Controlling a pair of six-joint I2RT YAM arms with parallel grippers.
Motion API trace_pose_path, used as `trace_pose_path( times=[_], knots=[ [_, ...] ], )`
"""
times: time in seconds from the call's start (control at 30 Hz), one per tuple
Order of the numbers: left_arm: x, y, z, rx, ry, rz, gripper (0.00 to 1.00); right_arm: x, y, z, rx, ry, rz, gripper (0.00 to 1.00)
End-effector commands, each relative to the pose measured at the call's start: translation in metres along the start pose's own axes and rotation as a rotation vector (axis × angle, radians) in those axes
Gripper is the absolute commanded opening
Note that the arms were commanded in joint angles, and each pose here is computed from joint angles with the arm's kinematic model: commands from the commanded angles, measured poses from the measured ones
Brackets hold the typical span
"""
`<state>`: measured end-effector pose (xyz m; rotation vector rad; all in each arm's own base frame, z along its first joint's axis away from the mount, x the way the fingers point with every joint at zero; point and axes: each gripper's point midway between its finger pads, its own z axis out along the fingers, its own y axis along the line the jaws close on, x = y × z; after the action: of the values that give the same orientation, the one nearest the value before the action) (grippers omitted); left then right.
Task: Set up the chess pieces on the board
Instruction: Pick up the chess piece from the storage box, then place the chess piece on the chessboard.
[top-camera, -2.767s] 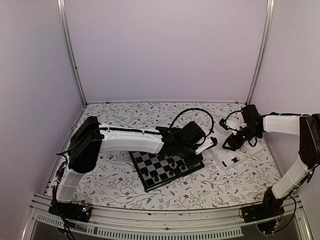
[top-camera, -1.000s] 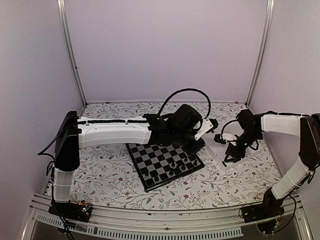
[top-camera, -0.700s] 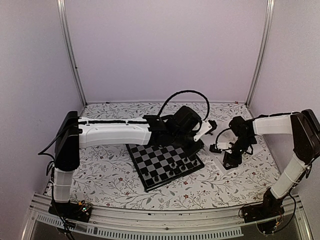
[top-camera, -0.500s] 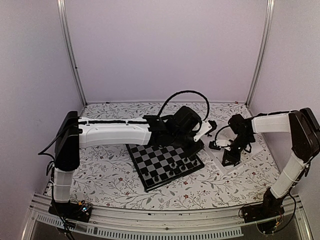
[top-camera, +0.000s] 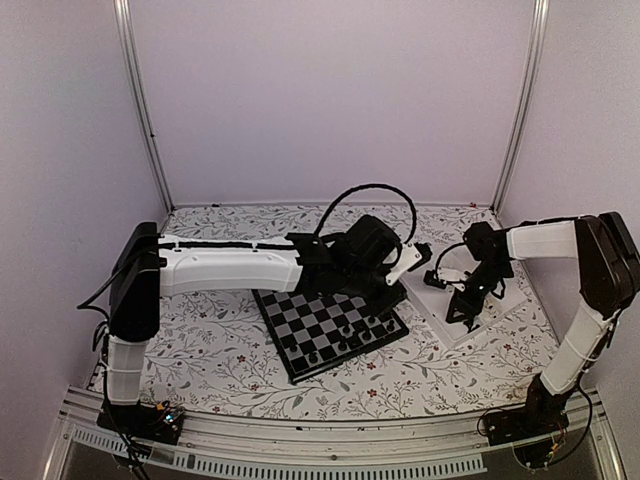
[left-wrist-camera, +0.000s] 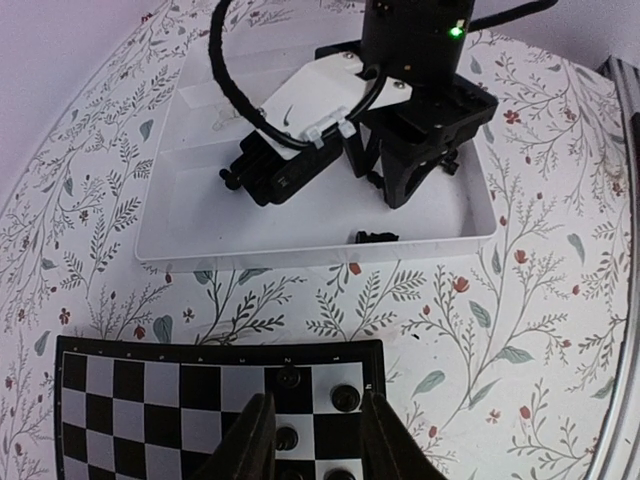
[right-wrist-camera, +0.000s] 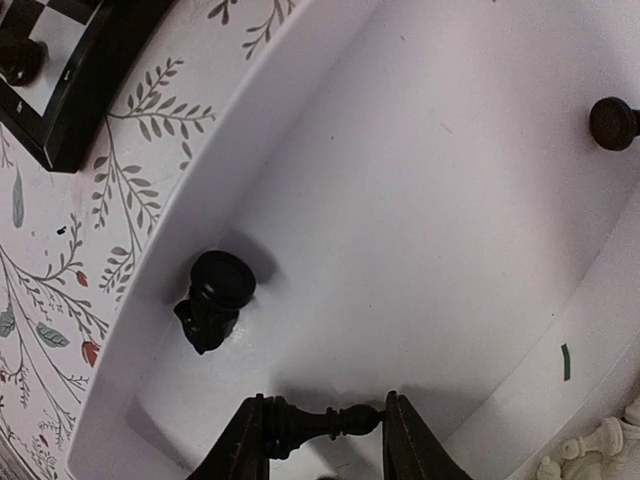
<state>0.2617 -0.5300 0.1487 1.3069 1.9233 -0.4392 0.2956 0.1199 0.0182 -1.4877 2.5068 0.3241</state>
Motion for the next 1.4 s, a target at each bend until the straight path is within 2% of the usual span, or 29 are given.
trace_pose_path(
  times=[0.0, 0.13, 0.3, 0.47, 0.6, 0.7, 0.97, 1.37],
  knots=[
    [-0.002, 0.006, -0.001, 0.01, -0.02, -0.034, 0.31, -0.011, 0.005, -0.015, -0.058, -0.054, 0.052, 0.16],
    [-0.007, 0.013, -0.004, 0.034, -0.045, -0.089, 0.31, -0.028, 0.011, -0.038, -0.046, -0.147, 0.039, 0.17],
    [-0.018, 0.027, -0.006, 0.132, -0.096, -0.262, 0.32, -0.052, 0.029, -0.074, -0.044, -0.307, -0.063, 0.19],
    [-0.031, 0.038, -0.014, 0.334, -0.172, -0.484, 0.35, -0.082, 0.046, -0.107, 0.041, -0.425, -0.247, 0.2],
    [-0.055, 0.039, -0.033, 0.517, -0.289, -0.609, 0.36, -0.112, 0.049, -0.143, 0.163, -0.521, -0.367, 0.21],
    [-0.067, 0.037, -0.039, 0.586, -0.336, -0.637, 0.36, -0.126, 0.05, -0.154, 0.172, -0.544, -0.397, 0.21],
    [-0.078, 0.025, -0.036, 0.733, -0.343, -0.688, 0.35, -0.143, 0.067, -0.153, 0.14, -0.545, -0.486, 0.22],
    [-0.07, 0.016, -0.022, 0.752, -0.274, -0.696, 0.37, -0.16, 0.084, -0.153, 0.129, -0.552, -0.54, 0.23]
  ],
)
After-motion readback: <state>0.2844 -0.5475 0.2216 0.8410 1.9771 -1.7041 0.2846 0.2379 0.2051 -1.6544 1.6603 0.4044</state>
